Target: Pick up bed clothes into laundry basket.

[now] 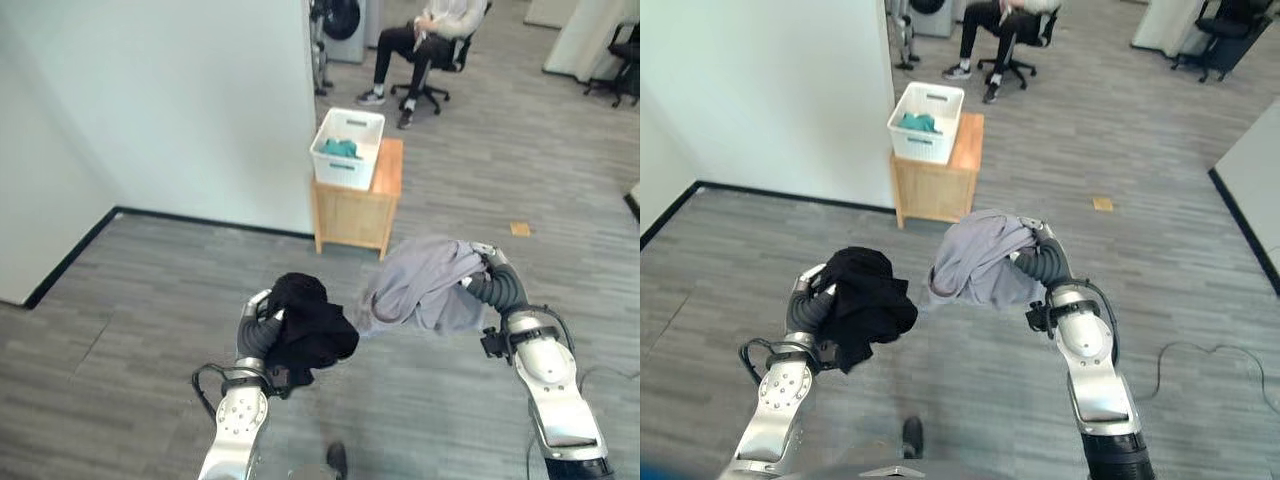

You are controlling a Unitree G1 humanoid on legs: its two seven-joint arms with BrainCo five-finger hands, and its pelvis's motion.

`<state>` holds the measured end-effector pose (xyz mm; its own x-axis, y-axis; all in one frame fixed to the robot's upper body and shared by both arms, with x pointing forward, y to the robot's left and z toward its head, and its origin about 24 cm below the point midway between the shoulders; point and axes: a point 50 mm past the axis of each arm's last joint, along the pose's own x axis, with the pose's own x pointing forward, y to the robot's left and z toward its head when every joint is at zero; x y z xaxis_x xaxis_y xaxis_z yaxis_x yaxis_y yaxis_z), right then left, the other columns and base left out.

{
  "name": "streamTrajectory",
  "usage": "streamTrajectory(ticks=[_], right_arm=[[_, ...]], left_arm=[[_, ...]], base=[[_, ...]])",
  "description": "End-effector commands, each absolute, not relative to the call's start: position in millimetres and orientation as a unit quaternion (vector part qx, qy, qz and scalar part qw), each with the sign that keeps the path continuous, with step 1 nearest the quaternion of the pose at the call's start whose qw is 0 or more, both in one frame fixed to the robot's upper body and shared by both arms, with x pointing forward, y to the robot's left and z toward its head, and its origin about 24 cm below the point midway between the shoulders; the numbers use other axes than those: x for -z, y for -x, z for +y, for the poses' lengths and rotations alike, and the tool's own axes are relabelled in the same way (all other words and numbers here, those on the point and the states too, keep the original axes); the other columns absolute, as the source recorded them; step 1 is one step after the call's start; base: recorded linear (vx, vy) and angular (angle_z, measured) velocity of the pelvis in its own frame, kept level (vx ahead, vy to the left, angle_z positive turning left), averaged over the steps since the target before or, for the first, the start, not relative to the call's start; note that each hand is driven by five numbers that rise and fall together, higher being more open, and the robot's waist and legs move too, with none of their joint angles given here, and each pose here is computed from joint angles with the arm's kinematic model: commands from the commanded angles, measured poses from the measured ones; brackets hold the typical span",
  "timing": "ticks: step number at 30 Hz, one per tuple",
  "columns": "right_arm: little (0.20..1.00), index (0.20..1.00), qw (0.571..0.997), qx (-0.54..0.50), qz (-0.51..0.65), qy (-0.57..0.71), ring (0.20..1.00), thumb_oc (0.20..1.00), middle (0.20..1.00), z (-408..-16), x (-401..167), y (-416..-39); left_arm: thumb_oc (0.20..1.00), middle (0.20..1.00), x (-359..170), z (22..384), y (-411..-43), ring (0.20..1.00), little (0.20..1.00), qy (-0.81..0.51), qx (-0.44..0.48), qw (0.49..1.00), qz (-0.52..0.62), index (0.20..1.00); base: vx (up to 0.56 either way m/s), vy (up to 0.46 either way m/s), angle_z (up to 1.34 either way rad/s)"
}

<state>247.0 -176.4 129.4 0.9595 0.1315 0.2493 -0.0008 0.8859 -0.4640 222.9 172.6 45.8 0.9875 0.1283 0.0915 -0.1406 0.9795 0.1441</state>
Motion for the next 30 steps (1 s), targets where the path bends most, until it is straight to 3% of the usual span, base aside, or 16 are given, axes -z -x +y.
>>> streamTrajectory(ticks=[1, 6, 11, 18, 21, 22, 28, 30], right_arm=[[0.2, 0.2, 0.931, 0.006, -0.227, 0.286, 0.2, 0.2, 0.2, -190.5, -171.6, -246.8], [0.2, 0.2, 0.913, 0.017, -0.245, 0.327, 0.2, 0.2, 0.2, -195.9, -191.9, -255.3], [0.2, 0.2, 0.883, 0.099, -0.265, 0.375, 0.2, 0.2, 0.2, -218.6, -229.6, -276.2], [0.2, 0.2, 0.876, 0.074, -0.292, 0.376, 0.2, 0.2, 0.2, -203.8, -259.9, -290.0], [0.2, 0.2, 0.82, 0.082, -0.33, 0.46, 0.2, 0.2, 0.2, -188.3, -310.4, -308.5], [0.2, 0.2, 0.819, 0.082, -0.332, 0.461, 0.2, 0.2, 0.2, -187.5, -311.4, -309.4], [0.2, 0.2, 0.801, 0.137, -0.252, 0.526, 0.2, 0.2, 0.2, -207.9, -303.0, -344.2], [0.2, 0.2, 0.794, 0.188, -0.193, 0.544, 0.2, 0.2, 0.2, -233.3, -286.7, -357.8]], left_arm=[[0.2, 0.2, -80.3, 152.1, -230.8, 0.2, 0.2, -0.055, -0.022, 0.989, -0.135, 0.2], [0.2, 0.2, -82.2, 133.5, -241.0, 0.2, 0.2, -0.051, 0.024, 0.989, -0.134, 0.2], [0.2, 0.2, -79.7, 124.5, -249.0, 0.2, 0.2, -0.048, 0.048, 0.99, -0.124, 0.2], [0.2, 0.2, -63.5, 132.7, -244.6, 0.2, 0.2, -0.042, 0.023, 0.995, -0.084, 0.2], [0.2, 0.2, -57.5, 150.7, -236.7, 0.2, 0.2, -0.052, -0.007, 0.996, -0.078, 0.2], [0.2, 0.2, -58.0, 150.8, -237.1, 0.2, 0.2, -0.051, -0.007, 0.995, -0.079, 0.2], [0.2, 0.2, -54.1, 159.4, -231.7, 0.2, 0.2, -0.056, -0.013, 0.996, -0.074, 0.2], [0.2, 0.2, -52.0, 157.5, -233.3, 0.2, 0.2, -0.055, -0.013, 0.996, -0.063, 0.2]], base=[[0.42, 0.001, 0.02], [0.43, -0.108, 0.27], [0.65, -0.219, 0.96], [0.49, -0.304, 0.36], [0.32, -0.291, 0.23], [0.31, -0.19, 0.48], [0.27, 0.002, 0.25], [0.39, -0.004, 0.5]])
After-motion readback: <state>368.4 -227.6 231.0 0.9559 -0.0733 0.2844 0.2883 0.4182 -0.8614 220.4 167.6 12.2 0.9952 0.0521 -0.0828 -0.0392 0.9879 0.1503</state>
